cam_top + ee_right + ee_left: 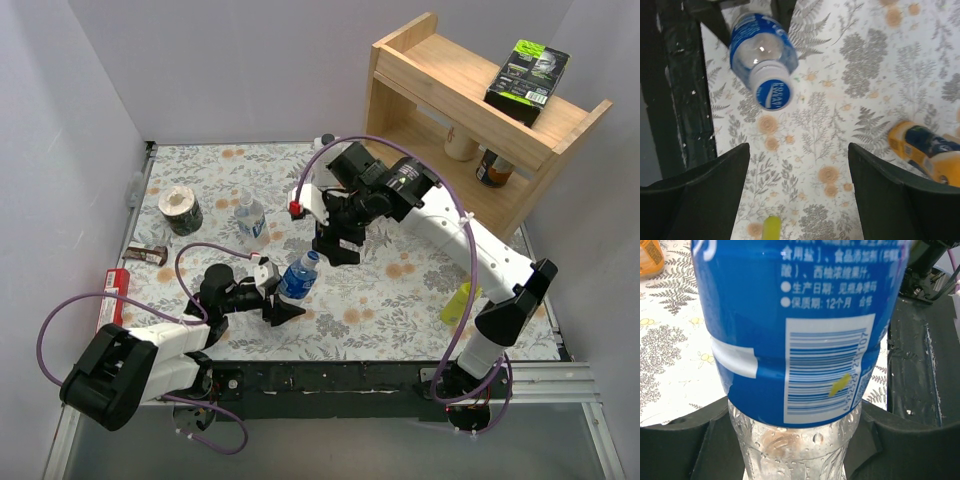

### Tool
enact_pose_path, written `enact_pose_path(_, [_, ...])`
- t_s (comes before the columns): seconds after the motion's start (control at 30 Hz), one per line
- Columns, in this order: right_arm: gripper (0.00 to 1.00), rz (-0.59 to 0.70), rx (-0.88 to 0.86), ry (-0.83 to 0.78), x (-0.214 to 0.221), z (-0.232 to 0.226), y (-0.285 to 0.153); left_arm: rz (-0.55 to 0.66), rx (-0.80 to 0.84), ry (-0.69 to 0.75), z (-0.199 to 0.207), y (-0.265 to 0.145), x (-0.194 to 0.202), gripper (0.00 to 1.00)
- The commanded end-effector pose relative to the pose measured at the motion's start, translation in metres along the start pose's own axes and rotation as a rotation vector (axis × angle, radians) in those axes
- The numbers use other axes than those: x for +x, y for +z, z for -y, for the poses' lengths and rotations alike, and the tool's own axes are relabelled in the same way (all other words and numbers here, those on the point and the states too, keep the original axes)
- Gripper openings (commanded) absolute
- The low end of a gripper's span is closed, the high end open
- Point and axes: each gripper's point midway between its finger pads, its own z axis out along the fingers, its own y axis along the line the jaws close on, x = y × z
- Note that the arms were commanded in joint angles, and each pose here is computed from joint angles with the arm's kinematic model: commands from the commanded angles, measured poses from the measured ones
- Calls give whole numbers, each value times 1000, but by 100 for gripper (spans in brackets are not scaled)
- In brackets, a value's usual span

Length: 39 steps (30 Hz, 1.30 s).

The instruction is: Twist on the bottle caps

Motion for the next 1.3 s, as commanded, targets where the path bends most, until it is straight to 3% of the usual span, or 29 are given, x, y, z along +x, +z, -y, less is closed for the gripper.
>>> enact_pose_path(0.0, [85, 139, 27, -26, -32, 19, -5, 28, 21, 23, 0, 2, -20, 0])
enact_pose_path(0.17, [92, 236, -84, -106, -52, 1, -5, 15, 29, 4, 1, 2, -21, 0])
enact_pose_path(0.3, [97, 285, -76, -158, -58, -4, -1, 19, 37, -9, 2, 3, -24, 0])
enact_pose_path(0.6, [97, 266, -129, -184, -53, -28, 12, 34, 24, -56, 3, 3, -29, 0])
enact_pose_path(1.27, [97, 103, -16, -120, -15, -22, 11, 77, -59, -99, -11, -2, -34, 0])
